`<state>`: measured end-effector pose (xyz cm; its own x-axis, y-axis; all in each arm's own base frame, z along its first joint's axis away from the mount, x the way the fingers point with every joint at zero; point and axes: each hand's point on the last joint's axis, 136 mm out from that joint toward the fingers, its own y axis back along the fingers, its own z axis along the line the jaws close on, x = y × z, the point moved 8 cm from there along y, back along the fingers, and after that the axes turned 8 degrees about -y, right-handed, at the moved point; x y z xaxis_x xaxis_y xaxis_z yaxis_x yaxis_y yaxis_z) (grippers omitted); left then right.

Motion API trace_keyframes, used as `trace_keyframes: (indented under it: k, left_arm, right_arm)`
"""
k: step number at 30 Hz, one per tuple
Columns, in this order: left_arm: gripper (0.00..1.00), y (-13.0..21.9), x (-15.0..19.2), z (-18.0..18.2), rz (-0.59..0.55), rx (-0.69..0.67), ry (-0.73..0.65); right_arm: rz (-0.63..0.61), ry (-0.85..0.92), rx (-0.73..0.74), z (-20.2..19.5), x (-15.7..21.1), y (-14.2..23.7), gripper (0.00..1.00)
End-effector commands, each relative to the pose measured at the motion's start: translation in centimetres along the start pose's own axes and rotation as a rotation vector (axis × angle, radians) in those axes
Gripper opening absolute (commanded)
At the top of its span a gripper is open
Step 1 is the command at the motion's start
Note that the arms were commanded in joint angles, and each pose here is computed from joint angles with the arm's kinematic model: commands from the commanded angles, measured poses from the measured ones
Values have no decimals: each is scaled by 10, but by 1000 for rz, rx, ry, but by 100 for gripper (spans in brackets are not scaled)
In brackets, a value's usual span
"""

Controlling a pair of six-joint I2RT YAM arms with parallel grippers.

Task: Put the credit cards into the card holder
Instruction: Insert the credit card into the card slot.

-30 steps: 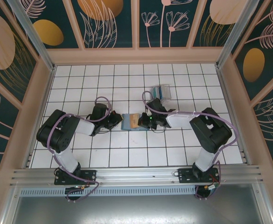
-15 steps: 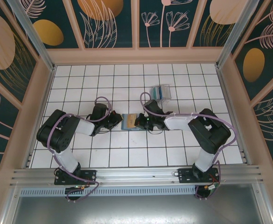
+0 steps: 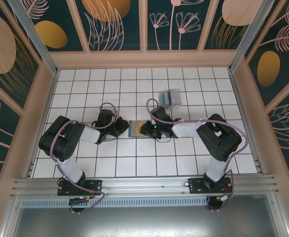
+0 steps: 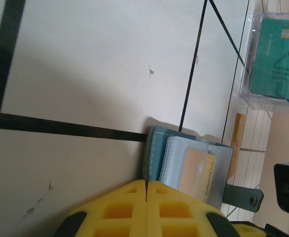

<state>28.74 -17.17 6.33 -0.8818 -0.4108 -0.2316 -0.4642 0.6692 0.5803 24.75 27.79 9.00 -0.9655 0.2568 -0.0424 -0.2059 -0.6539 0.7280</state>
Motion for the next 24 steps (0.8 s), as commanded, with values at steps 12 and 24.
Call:
trace_keyframes:
  k: [12,24]
  left_arm:
    - [0,-10,7,7,54,-38,42]
    - [0,-12,8,9,69,-40,33]
  right_arm:
    - [18,128,54,15,-4,-16,30]
    - [-28,258,89,22,-10,0,38]
